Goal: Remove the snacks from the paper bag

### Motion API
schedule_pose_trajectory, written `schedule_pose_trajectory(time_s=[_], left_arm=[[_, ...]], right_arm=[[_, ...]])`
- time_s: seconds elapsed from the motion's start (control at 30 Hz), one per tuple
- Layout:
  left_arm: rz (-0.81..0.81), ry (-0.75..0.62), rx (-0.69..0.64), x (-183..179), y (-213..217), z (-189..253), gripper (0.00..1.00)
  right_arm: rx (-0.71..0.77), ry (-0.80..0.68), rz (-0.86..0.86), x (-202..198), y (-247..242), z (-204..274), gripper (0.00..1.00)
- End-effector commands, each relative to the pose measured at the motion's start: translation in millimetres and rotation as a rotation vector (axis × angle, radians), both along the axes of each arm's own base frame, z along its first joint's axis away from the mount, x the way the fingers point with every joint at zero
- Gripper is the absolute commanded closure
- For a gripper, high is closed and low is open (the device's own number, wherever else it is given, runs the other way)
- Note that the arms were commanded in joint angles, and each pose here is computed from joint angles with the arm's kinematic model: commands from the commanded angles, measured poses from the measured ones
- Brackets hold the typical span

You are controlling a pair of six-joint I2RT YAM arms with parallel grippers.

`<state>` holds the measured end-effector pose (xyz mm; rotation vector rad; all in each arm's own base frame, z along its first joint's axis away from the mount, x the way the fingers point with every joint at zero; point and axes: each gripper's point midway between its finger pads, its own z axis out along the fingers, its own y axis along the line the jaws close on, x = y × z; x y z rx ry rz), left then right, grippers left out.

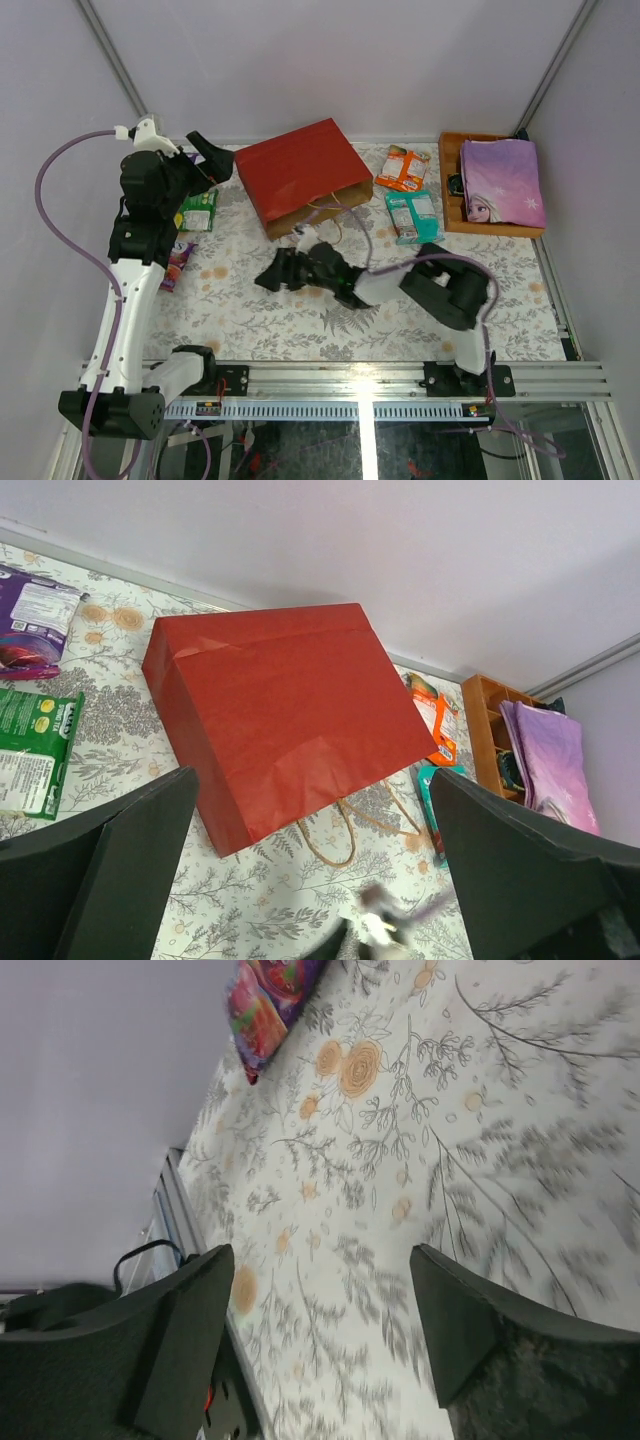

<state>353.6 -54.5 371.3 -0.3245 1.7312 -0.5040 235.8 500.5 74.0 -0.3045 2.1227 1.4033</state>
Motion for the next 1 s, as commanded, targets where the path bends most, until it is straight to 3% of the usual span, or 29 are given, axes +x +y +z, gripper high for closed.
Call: schedule_pose_trajectory(time_s=[0.0, 0.1, 0.27, 0.37, 0.63, 0.97], left_arm=[[0.03, -0.063, 0.013, 1.6, 7.3, 10.4, 0.0], [0.03, -0.057, 0.021, 3.0, 8.2, 6.2, 0.0], [0.001, -0.077, 0.023, -3.0, 3.6, 12.1, 0.0], [-0.01, -0.09, 0.022, -6.6, 1.4, 15.3, 0.0], [-0.016, -0.104, 0.029, -8.7, -0.5, 18.0, 0.0], [-0.028, -0.107, 0.032, -8.7, -3.7, 19.6, 0.0]], right_arm=[[0.176, -0.165, -0.273, 26.3, -64.6, 68.3, 0.18], [0.252, -0.102, -0.436, 56.8, -106.4, 70.7, 0.18], [0.519, 0.08, -0.63, 95.1, -149.4, 65.4, 0.32], [0.597, 0.135, -0.694, 112.5, -162.2, 55.7, 0.41], [0.616, 0.215, -0.918, 167.6, -192.9, 29.5, 0.48], [0.474, 0.348, -1.089, 243.8, -206.2, -23.2, 0.48]])
